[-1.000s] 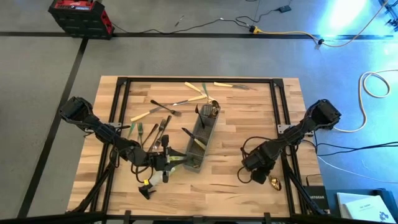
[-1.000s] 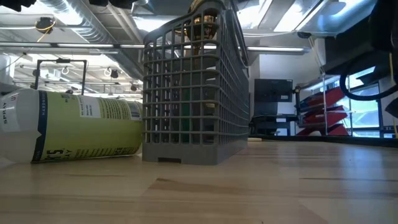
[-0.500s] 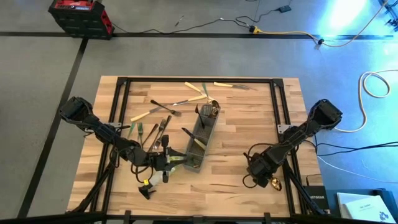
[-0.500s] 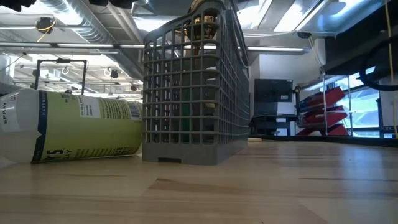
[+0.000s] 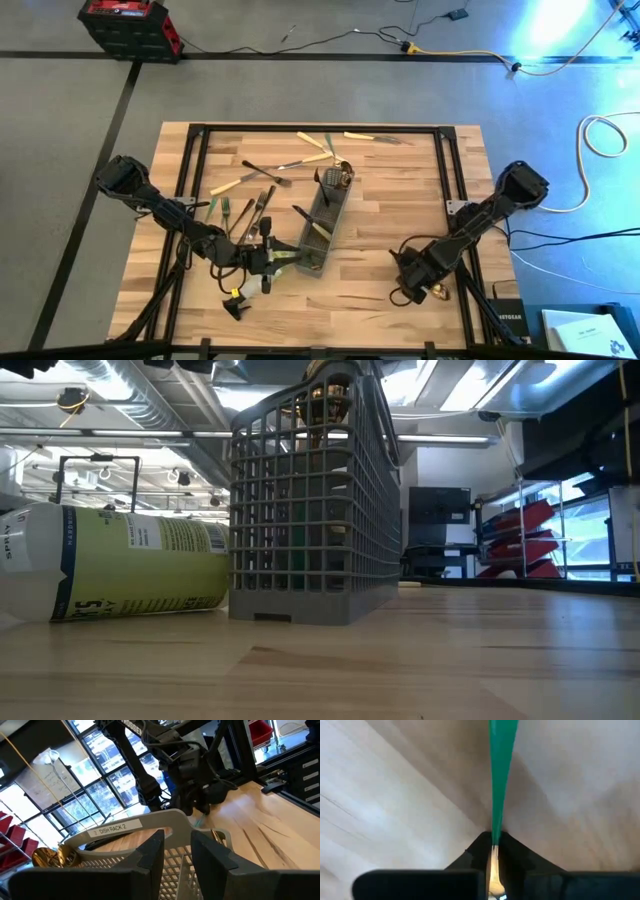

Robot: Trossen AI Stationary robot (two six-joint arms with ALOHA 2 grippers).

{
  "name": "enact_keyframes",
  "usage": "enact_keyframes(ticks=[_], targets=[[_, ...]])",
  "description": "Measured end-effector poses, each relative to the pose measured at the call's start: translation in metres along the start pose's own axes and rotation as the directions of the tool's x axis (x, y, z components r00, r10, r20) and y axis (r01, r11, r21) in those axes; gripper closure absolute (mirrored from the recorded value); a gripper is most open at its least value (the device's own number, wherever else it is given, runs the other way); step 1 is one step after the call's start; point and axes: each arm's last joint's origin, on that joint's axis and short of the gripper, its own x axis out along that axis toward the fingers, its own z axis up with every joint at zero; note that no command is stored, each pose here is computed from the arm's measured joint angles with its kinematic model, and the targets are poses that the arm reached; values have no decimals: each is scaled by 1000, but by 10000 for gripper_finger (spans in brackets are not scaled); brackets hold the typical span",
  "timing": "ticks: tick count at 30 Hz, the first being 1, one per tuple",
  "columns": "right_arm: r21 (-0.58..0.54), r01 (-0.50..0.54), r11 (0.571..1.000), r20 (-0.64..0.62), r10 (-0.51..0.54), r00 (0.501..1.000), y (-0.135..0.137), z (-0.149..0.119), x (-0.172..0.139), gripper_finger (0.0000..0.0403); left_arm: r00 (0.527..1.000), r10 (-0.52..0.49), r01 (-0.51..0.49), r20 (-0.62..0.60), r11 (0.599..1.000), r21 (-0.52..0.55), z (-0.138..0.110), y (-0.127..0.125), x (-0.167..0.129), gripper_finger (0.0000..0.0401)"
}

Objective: Sort silverware
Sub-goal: Put the spoon into the silverware basket

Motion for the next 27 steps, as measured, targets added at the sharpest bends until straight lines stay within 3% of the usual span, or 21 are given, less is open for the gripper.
enact_keyframes(ticks=[2, 7, 11, 17, 20, 23, 27], targets=[[-24, -60, 998, 130, 62, 990, 13, 5, -9, 394, 1000, 0, 0, 1, 1000, -2, 0, 0, 0, 320], [-106, -161, 981, 286, 185, 940, 33, 9, -27, 397, 1000, 1, -1, 4, 1000, -3, 1, 0, 0, 320], [-160, -213, 964, 407, 261, 876, 42, 12, -40, 400, 1000, 1, -1, 15, 1000, -5, 2, 0, -1, 320], [-224, -364, 904, 523, 427, 738, 47, 10, -69, 401, 1000, -7, 6, 23, 999, 54, 3, -3, -2, 320], [-254, -426, 868, 582, 489, 650, 47, 9, -85, 401, 1000, -14, 12, 26, 997, 75, 3, -3, -2, 320], [-310, -454, 835, 646, 535, 544, 48, 9, -100, 401, 994, -92, 87, 64, 992, 87, 4, -4, -2, 320], [-445, -490, 749, 709, 629, 318, 55, 7, -127, 402, 981, -166, 154, 100, 981, 118, 4, -4, 0, 311]])
